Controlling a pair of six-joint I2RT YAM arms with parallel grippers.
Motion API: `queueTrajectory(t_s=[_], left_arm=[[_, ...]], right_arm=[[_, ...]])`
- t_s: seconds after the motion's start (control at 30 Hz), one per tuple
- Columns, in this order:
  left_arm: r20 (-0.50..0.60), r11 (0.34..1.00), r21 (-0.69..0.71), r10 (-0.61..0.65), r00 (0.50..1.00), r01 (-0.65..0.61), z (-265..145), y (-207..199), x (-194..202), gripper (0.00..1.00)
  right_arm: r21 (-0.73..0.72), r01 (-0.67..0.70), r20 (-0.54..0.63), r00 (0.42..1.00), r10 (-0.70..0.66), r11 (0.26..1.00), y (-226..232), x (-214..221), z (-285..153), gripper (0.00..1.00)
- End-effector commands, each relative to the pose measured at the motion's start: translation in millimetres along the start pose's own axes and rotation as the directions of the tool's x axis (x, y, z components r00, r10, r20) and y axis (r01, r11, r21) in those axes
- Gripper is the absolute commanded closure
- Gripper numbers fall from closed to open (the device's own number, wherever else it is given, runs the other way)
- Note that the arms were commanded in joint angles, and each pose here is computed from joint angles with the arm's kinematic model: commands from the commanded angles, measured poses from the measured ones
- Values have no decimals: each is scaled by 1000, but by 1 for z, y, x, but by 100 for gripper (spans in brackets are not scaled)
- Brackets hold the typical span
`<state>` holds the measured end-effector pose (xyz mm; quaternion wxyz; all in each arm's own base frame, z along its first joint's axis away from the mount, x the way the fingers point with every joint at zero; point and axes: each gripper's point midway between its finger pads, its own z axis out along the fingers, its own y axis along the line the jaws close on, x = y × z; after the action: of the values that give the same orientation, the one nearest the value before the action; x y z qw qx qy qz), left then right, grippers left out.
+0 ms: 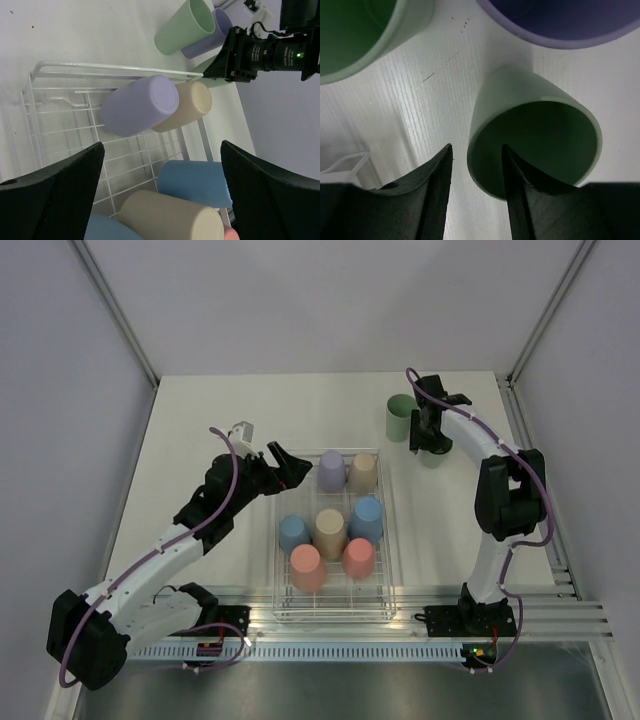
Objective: Unload the cups from the dish rack
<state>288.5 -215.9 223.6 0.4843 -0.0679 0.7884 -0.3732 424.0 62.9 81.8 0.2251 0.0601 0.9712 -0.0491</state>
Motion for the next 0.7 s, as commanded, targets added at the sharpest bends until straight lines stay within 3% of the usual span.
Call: queueTrajectory(t_s=[0.0,0.2,0.4,0.47,0.5,0.67], left_arm=[[-14,997,48,54,998,-53,1,-16,-6,0],[-20,993,69,95,995,-94,3,-23,-7,0],[-58,984,62,174,983,-170,16,-23,2,0],[-43,979,11,203,978,-203,21,-21,0,0],[-40,973,-1,232,972,-232,24,-20,0,0],[-70,950,-80,296,953,-301,42,-18,13,0]], right_arm=[[-61,-26,91,995,32,998,5,-21,-32,50],[-116,-56,221,972,80,992,2,-42,-83,48],[-241,-56,386,910,148,969,1,-52,-165,43],[-297,-32,393,907,153,954,10,-39,-173,40],[-341,-24,443,878,183,940,11,-42,-192,38],[-407,17,442,879,180,913,29,-10,-199,35]])
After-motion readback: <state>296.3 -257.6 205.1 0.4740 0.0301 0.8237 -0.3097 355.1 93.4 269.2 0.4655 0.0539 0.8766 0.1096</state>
